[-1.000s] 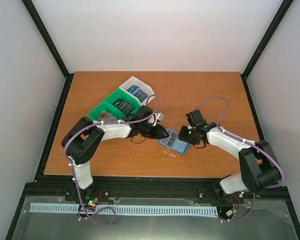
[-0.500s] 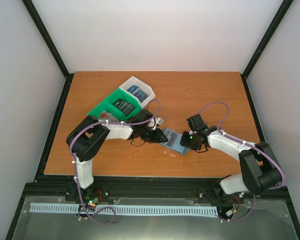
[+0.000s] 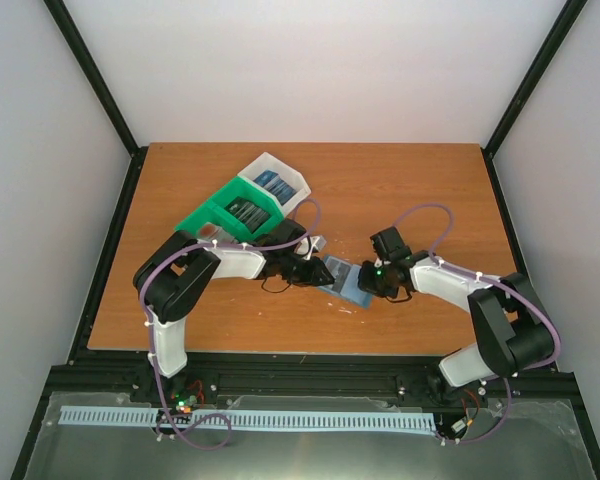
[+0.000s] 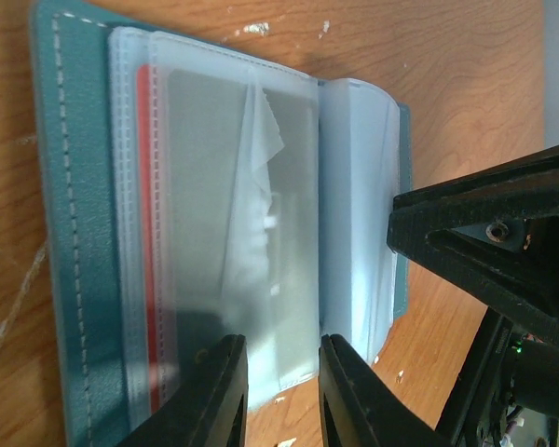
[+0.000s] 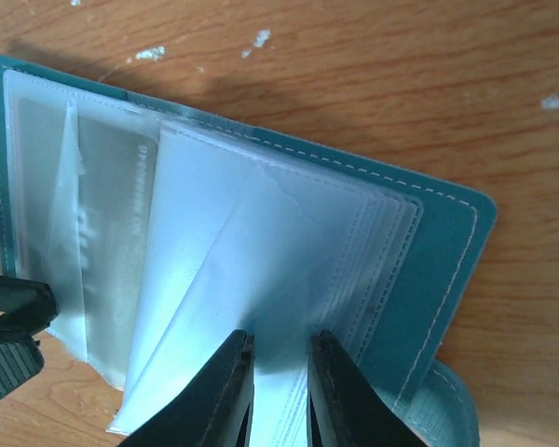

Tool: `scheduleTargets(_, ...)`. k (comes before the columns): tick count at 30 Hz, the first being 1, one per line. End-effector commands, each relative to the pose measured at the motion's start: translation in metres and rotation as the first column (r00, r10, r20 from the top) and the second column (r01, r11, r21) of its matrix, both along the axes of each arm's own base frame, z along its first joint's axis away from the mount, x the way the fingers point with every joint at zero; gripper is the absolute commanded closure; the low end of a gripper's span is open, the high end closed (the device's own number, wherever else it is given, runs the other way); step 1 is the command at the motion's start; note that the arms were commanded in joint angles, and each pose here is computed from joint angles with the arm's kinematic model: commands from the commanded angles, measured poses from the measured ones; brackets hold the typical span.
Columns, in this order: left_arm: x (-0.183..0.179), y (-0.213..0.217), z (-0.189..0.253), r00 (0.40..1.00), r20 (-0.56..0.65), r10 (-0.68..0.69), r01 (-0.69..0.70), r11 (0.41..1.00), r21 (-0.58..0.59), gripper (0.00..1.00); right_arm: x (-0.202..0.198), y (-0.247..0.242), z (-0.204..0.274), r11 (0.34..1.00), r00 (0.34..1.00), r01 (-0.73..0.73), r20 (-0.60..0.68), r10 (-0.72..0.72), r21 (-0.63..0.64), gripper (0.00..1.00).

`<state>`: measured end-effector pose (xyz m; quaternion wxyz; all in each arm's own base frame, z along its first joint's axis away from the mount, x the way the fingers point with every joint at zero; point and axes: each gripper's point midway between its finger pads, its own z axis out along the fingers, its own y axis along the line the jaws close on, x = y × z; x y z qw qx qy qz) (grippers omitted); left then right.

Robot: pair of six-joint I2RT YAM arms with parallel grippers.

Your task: Put the credit cards into the card holder

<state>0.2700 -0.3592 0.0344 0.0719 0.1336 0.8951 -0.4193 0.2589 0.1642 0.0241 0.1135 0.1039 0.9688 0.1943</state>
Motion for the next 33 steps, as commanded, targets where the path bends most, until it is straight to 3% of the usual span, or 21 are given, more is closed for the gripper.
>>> scheduleTargets(1,-0.001,0.003,-0.011,1.000,-0.013,0.010,-0.009,1.000,0.021,0.75,0.007,0.013,0.002,0.999,0.999,-0.031,0.015,0.030,0.043,0.81)
scheduleTargets(8,-0.001,0.001,-0.010,1.000,-0.007,0.010,-0.010,1.000,0.028,0.79,0.015,0.024,0.015,0.994,0.996,-0.064,0.061,0.059,0.088,0.78)
scheduleTargets(15,0.001,-0.007,0.007,0.999,0.035,0.001,-0.001,1.000,0.009,0.82,0.017,0.022,0.017,0.995,0.995,-0.065,0.079,0.059,0.073,0.84)
scheduleTargets(21,-0.004,-0.022,0.030,0.995,0.084,-0.054,0.058,0.997,-0.047,0.75,0.018,0.020,0.015,0.996,0.995,-0.067,0.081,0.062,0.064,0.85)
scheduleTargets(33,-0.012,-0.033,0.033,0.996,0.039,-0.086,0.090,0.988,-0.126,0.70,0.017,0.021,0.012,0.995,0.994,-0.075,0.081,0.069,0.068,0.85)
